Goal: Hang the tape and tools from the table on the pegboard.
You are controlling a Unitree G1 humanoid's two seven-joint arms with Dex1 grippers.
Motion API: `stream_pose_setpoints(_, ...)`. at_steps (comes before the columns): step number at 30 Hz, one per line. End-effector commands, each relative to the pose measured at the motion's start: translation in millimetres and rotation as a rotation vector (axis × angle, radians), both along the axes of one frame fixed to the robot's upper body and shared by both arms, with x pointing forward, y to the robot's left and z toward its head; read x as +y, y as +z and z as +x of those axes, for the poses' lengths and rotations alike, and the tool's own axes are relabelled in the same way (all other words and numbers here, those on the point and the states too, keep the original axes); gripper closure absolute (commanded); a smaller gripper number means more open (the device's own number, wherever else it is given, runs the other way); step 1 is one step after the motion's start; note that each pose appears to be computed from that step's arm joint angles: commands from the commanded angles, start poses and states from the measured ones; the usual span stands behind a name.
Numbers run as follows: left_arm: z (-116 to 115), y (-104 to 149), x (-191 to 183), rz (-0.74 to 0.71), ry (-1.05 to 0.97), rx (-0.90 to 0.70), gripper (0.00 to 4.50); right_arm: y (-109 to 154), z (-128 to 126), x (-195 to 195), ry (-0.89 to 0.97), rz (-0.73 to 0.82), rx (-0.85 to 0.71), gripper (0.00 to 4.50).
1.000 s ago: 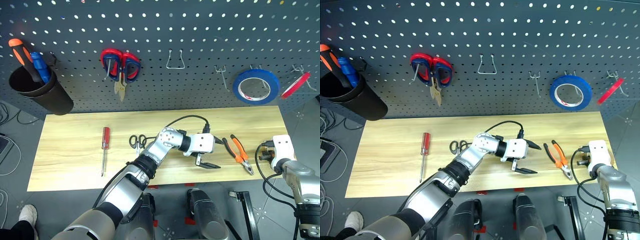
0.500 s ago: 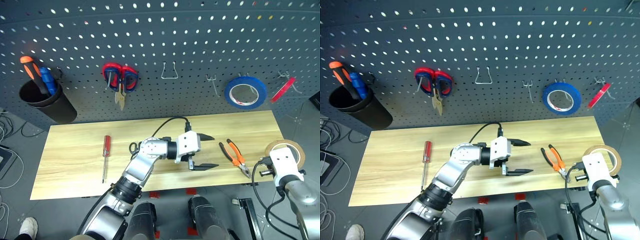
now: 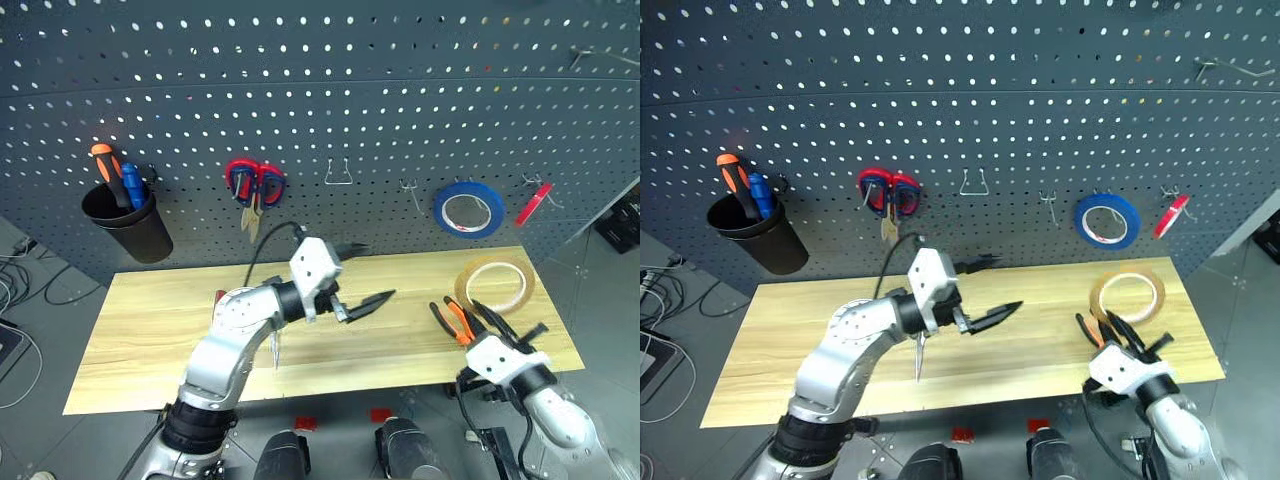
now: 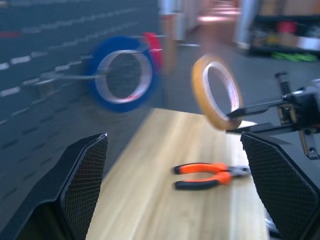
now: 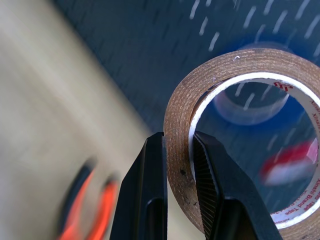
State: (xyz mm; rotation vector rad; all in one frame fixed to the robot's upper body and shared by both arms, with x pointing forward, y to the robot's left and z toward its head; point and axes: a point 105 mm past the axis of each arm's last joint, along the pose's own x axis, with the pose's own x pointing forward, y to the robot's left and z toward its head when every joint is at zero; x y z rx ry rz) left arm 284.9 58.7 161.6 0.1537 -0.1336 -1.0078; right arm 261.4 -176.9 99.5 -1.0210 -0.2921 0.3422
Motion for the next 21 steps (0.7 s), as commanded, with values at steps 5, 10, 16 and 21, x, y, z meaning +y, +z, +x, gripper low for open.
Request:
stream_pose_setpoints(5,0.1,12.8,8.6,-0.065,0.155,-0.030,0.00,31.7,21.3,42.8,0.226,0.000,-0.207,4.04)
stream_pose_setpoints(10,10.8,8.6,8.4,-0.059,0.203,-0.045,0.00,40.0,33.2,54.7,0.297,0.027,-0.235,4.04)
stream_pose_setpoints(16,21.5,13.7,-8.6,-0.065,0.152,-0.076,0.00,43.4,68.3,46.3,0.241,0.079,-0.172,4.04)
stream_pose_setpoints(21,22.8,14.0,-24.9,-0.086,0.086,-0.055,0.00,40.9,92.1,33.0,0.180,0.087,-0.103,4.04)
